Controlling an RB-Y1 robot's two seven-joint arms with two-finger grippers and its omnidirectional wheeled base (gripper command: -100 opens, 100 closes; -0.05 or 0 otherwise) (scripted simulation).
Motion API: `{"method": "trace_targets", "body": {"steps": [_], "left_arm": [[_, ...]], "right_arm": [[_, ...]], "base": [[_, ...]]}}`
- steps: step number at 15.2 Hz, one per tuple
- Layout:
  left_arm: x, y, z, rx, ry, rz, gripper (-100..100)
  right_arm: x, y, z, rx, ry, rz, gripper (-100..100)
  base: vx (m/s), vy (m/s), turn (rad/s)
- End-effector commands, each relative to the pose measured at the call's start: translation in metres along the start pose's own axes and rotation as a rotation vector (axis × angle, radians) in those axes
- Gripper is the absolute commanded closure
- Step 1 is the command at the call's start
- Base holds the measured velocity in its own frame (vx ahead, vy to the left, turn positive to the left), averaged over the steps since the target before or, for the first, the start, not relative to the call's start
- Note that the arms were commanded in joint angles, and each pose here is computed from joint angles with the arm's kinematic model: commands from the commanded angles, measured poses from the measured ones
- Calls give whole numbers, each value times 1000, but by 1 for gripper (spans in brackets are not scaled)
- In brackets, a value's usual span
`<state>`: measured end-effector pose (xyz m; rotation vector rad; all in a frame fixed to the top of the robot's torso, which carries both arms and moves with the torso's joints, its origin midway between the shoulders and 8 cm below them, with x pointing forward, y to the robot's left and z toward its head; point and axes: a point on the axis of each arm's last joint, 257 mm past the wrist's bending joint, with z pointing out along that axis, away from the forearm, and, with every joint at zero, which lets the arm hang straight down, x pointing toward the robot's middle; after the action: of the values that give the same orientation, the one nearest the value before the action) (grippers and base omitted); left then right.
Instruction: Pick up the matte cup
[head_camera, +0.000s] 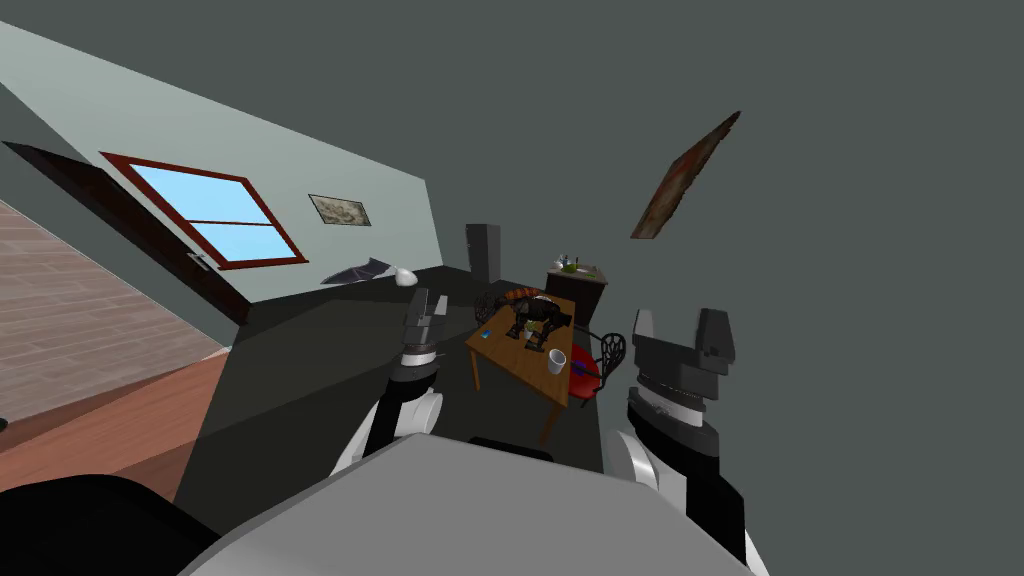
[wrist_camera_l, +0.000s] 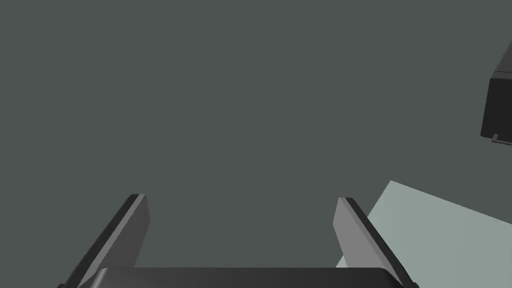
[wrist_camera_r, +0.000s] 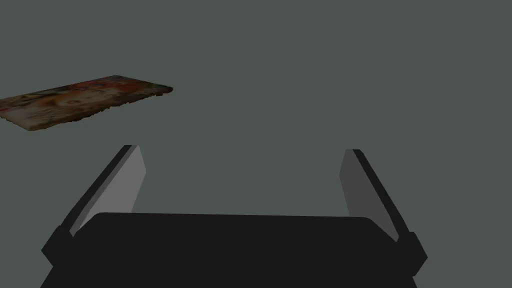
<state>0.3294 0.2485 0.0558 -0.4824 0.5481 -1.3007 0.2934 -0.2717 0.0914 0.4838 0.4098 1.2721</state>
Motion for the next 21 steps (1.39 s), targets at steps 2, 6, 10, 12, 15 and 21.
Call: {"method": "trace_targets", "body": {"steps": [2, 6, 10, 12, 15, 21], "left_arm": [[0, 0, 0, 0, 0, 0, 0], [0, 0, 0, 0, 0, 0, 0], [0, 0, 0, 0, 0, 0, 0], [0, 0, 0, 0, 0, 0, 0], [0, 0, 0, 0, 0, 0, 0], [0, 0, 0, 0, 0, 0, 0]], "right_arm": [[11, -13, -6, 25, 76, -27, -100], [24, -33, -17, 62, 172, -66, -100], [34, -59, -34, 112, 279, -120, -100], [38, -75, -45, 142, 335, -151, -100], [43, -104, -68, 197, 438, -215, -100], [40, -145, -105, 280, 581, -300, -100]], "base": [[-6, 14, 69], [-12, 26, 69], [-12, 39, 120], [-11, 45, 146], [-1, 49, 146], [2, 40, 134]]}}
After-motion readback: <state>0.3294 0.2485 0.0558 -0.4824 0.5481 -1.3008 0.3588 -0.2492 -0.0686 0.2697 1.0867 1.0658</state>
